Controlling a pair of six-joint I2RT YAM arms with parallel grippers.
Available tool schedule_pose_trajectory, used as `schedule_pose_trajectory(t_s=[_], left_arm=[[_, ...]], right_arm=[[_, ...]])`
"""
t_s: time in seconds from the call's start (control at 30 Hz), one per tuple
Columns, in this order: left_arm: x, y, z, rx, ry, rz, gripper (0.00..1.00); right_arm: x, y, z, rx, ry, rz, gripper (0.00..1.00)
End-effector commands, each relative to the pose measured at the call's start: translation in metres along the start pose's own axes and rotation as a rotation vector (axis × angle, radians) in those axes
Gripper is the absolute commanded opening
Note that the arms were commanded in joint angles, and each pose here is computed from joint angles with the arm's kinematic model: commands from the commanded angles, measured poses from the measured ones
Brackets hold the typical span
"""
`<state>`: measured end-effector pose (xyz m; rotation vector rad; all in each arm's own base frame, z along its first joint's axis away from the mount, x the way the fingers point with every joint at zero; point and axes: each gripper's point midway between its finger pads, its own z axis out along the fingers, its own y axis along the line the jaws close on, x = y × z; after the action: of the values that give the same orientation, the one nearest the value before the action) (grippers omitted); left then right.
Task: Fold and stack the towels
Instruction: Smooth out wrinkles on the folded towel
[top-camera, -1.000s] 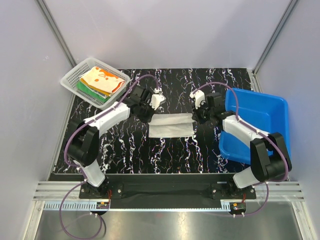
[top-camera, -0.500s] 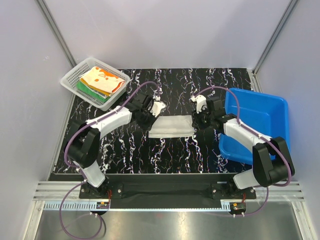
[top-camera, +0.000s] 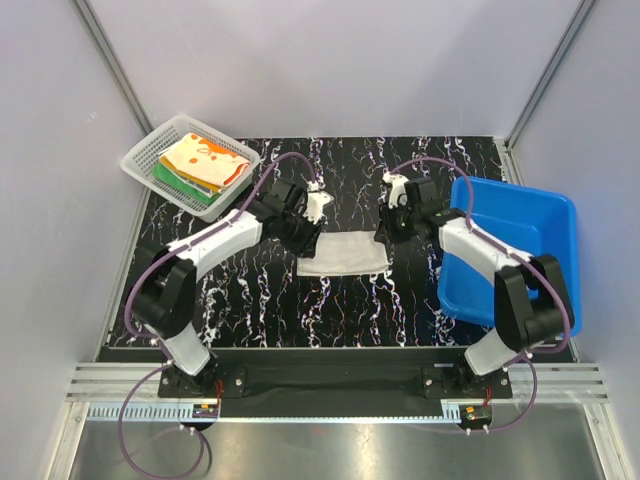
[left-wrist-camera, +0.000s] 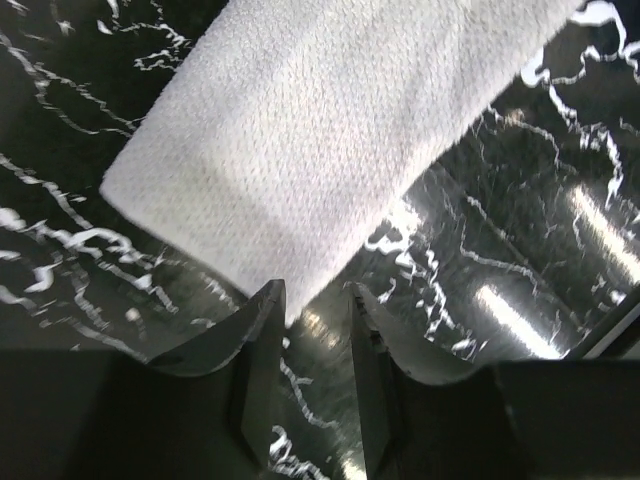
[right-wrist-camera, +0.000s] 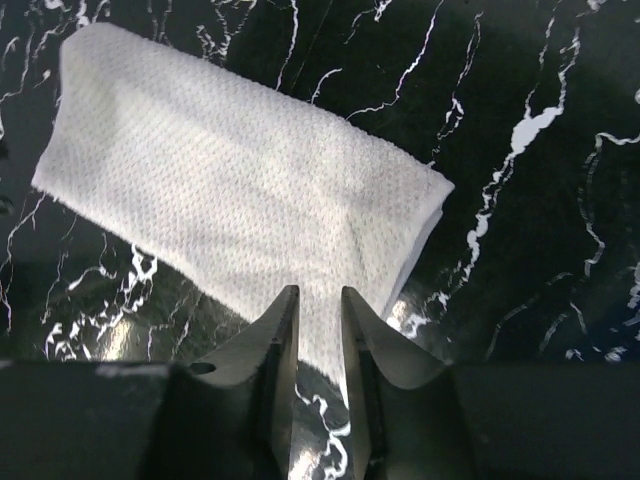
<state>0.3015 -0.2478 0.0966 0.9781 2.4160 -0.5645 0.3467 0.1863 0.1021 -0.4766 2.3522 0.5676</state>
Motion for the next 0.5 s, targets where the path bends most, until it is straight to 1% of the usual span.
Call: schedule_pose_trajectory(t_s=[0.0, 0.03, 0.07, 0.13, 0.17, 0.2, 0.27, 0.4, 0.47], left_arm=[[-0.003, -0.007, 0.028, 0.052, -0.023, -0.136, 0.36], [0.001, -0.006, 0.033, 0.048, -0.013, -0.152, 0.36], [0.008, -0.001, 0.037, 0.024, 0.003, -0.172, 0.36], [0.021, 0.005, 0.048, -0.007, 0.048, -0.221, 0.37], [0.026, 0.01, 0.052, -0.037, 0.065, -0.232, 0.37], [0.034, 0.014, 0.057, -0.058, 0.092, -0.24, 0.36], [0.04, 0.024, 0.058, -0.116, 0.106, -0.253, 0.37], [0.028, 0.035, 0.046, -0.193, 0.093, -0.252, 0.39], [0.004, 0.037, 0.033, -0.21, 0.057, -0.247, 0.42]], right_arm=[[0.016, 0.011, 0.018, -0.027, 0.099, 0.16, 0.27], [0.024, 0.011, 0.022, -0.025, 0.121, 0.183, 0.24], [0.032, 0.01, 0.027, -0.017, 0.142, 0.205, 0.24], [0.045, 0.005, 0.032, 0.022, 0.162, 0.258, 0.2], [0.052, -0.004, 0.035, 0.067, 0.172, 0.269, 0.19], [0.057, -0.005, 0.037, 0.079, 0.188, 0.278, 0.18], [0.062, -0.008, 0.041, 0.089, 0.211, 0.276, 0.18], [0.057, -0.007, 0.036, 0.094, 0.209, 0.284, 0.17], [0.039, -0.004, 0.029, 0.096, 0.174, 0.285, 0.17]])
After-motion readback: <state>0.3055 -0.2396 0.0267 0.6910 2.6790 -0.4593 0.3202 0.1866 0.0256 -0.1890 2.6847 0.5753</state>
